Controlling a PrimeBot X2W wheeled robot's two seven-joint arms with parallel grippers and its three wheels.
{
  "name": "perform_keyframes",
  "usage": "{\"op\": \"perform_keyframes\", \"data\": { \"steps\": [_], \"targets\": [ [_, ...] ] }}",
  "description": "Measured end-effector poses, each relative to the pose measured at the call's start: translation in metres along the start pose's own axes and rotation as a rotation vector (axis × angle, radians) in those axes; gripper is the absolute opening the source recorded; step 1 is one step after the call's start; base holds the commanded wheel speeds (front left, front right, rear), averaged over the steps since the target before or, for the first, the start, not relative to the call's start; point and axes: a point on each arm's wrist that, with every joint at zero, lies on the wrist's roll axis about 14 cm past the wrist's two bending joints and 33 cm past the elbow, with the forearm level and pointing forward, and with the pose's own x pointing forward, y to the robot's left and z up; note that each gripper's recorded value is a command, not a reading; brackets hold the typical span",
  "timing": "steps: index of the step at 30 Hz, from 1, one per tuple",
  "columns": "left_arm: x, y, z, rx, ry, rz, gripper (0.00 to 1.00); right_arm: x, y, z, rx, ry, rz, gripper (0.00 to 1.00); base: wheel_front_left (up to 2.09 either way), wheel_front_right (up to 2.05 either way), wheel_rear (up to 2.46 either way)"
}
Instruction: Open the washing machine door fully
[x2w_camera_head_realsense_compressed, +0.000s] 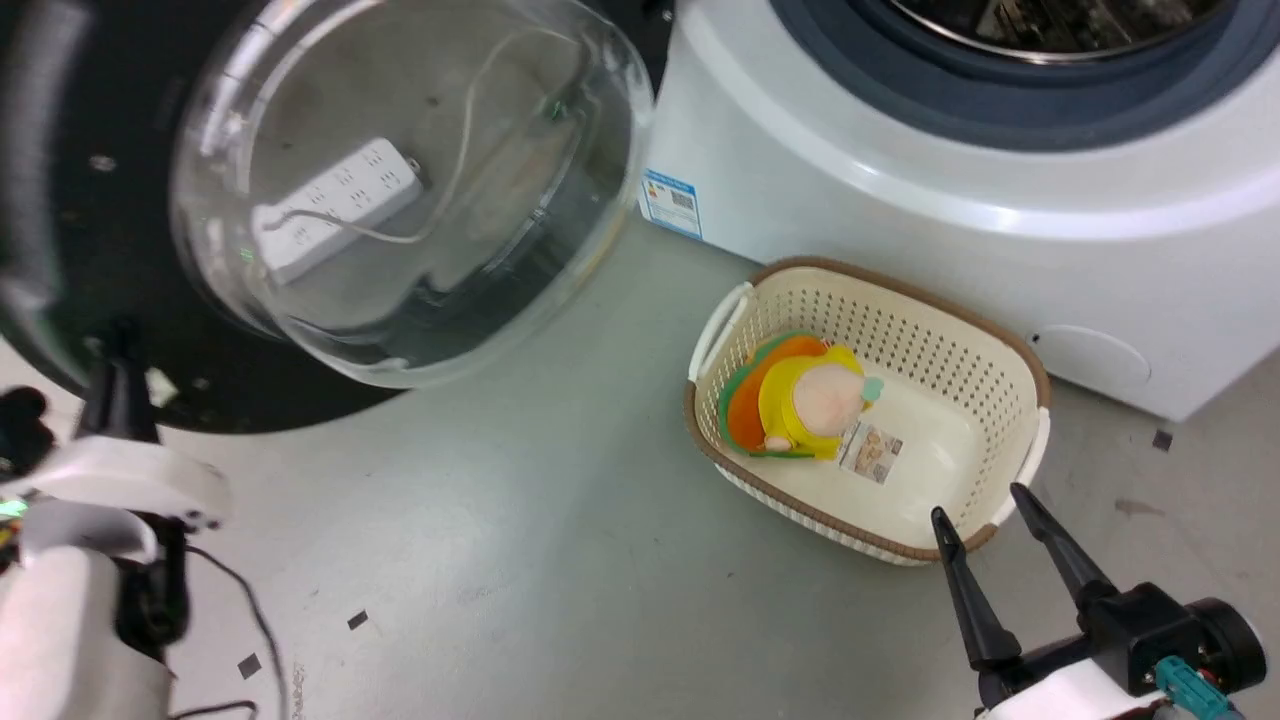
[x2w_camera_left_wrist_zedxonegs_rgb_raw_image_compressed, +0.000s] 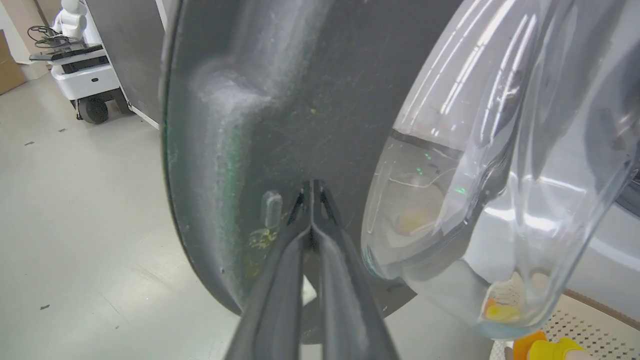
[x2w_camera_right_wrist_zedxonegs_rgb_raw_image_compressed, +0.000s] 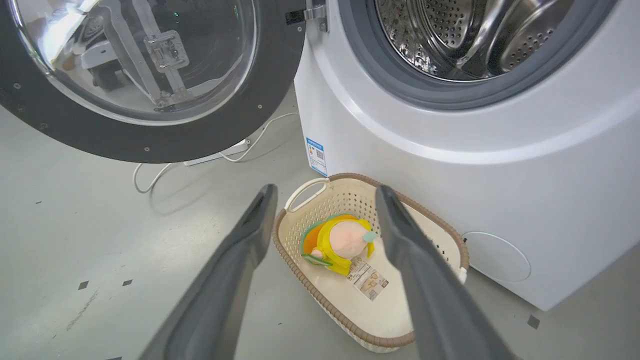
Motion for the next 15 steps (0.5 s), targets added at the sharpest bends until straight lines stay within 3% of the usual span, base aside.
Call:
{"op": "perform_keyframes", "data": {
  "steps": [6, 15],
  "targets": [
    [0.027, 0.006, -0.009, 0.044, 0.041, 0.009, 0.00, 0.001, -0.016, -0.004, -0.004, 0.009, -0.030, 1.00, 0.00, 0.00, 0.00],
    [0.042, 0.007, -0.029, 0.026, 0.101, 0.027, 0.00, -0.004, -0.028, -0.006, -0.003, 0.018, -0.070, 1.00, 0.00, 0.00, 0.00]
  ]
}}
